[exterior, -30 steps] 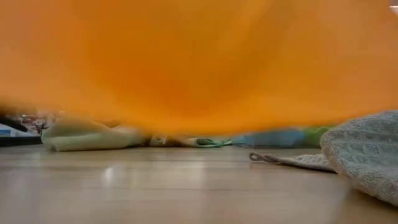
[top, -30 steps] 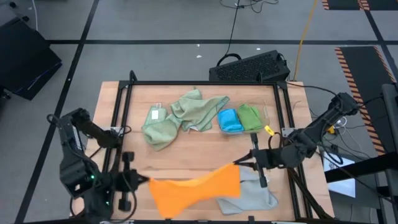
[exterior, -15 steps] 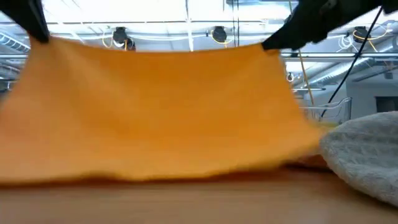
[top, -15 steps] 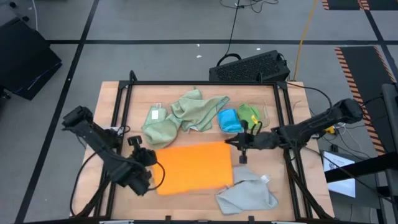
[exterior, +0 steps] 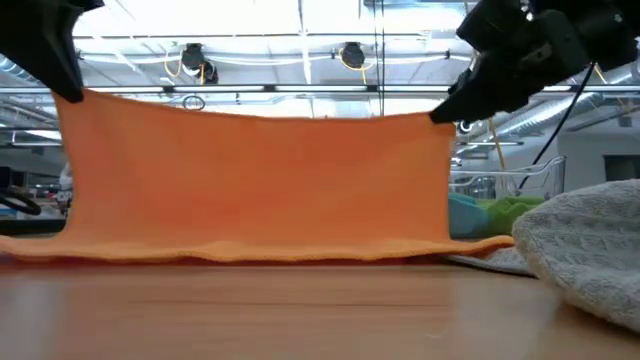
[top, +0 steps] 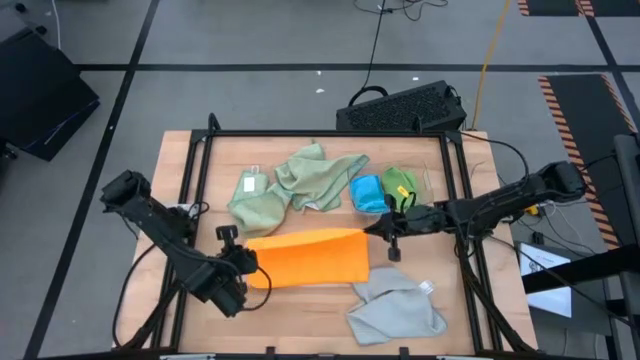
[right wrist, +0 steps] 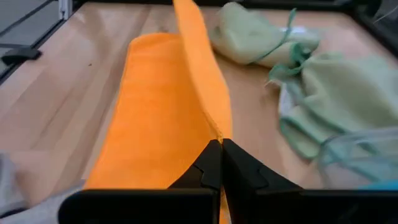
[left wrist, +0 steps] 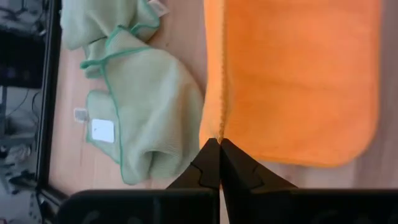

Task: Fold microfiber towels
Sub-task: Fold the yellow microfiber cloth

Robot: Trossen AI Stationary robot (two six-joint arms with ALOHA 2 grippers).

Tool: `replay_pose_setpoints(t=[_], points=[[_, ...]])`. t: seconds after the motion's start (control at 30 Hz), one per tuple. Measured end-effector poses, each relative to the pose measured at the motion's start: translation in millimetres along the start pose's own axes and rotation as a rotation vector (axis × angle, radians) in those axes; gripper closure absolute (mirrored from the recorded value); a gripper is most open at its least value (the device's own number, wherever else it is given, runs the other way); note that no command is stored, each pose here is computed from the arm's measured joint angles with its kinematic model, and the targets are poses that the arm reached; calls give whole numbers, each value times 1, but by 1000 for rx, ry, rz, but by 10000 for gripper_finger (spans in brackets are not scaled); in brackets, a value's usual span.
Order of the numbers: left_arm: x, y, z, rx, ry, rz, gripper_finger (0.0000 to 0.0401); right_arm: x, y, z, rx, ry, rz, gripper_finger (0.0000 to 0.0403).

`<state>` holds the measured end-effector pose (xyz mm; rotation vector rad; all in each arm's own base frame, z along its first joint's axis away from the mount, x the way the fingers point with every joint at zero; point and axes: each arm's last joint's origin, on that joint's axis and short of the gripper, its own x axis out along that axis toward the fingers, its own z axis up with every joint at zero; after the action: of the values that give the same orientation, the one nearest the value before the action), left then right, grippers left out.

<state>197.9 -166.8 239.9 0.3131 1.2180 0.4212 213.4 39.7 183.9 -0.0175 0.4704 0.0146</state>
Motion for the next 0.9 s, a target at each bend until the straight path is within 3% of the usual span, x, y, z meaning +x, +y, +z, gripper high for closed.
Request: replay_pose_setpoints(t=[0.23,0.5,0.9], points=[[4,-8,-11,12,-4,-10,398,9,16,-18,78,8,126,403],[15,-23,-13,-17,-34,-124,398,15,32,-29,180,77,195,403],[35,-34,-24,-50,-31,-187,398,33,50,-52,259,165,224,399]])
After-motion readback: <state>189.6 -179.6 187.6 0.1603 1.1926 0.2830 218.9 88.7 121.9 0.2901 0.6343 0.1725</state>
